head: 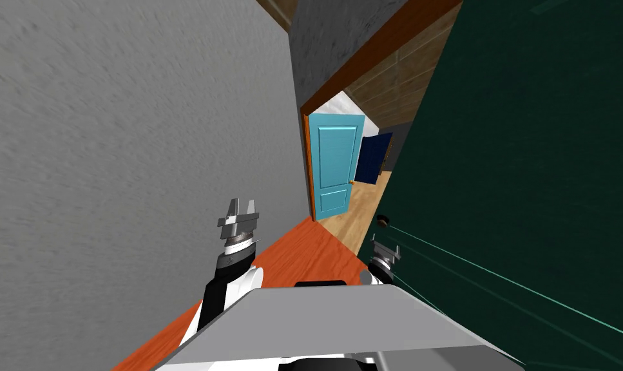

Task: Push the door open

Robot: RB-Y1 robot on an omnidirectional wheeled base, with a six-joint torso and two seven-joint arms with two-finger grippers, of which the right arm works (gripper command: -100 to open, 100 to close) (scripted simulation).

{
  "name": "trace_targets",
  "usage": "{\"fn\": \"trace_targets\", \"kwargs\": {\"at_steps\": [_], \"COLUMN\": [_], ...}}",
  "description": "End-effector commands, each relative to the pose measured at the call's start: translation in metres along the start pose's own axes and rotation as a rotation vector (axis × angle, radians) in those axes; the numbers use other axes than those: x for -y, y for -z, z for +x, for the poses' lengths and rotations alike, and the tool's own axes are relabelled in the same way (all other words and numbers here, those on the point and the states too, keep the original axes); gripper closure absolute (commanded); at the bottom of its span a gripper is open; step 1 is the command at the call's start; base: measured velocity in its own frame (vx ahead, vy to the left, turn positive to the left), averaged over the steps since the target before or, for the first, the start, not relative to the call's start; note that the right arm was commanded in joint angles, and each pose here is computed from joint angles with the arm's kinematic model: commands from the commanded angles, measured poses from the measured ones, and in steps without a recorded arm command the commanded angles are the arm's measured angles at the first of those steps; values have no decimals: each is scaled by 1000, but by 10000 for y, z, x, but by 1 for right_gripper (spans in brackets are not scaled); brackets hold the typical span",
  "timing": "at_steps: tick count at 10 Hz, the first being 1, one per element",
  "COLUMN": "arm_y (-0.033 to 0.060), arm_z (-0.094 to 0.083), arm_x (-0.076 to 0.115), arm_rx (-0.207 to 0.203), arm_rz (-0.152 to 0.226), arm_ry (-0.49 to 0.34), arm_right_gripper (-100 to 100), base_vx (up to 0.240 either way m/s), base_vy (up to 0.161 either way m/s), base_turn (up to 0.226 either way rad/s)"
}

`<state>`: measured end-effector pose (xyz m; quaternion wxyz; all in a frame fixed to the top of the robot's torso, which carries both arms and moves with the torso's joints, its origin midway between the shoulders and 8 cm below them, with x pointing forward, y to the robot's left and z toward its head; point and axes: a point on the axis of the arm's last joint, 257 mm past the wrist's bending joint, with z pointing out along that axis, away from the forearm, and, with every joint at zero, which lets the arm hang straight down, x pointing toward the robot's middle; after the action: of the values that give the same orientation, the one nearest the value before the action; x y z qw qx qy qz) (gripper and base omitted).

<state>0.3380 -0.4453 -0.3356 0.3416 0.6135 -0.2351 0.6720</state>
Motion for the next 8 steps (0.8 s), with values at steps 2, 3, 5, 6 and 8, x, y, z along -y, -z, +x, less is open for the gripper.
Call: {"fn": "trace_targets", "kwargs": {"at_steps": [2,3,5,6,8], "arm_y": [96,120,208,252,285], "arm_z": [-177,-222,-365,-428,-479], "arm_x": [-32,-42,-68,-78,-71], "arm_rx": [45,57,95,112,124], "arm_rz": [-30,-38,-63,-75,-80], "arm_ry": [-32,-40,-66,-77,-82], "arm_right_gripper": [-100,-100,-100,-100,-100], "base_vx": [45,38,49,66,44], "base_vy": [-78,-75,-82,-105,-76], "base_turn": [131,74,114,164,83]}}
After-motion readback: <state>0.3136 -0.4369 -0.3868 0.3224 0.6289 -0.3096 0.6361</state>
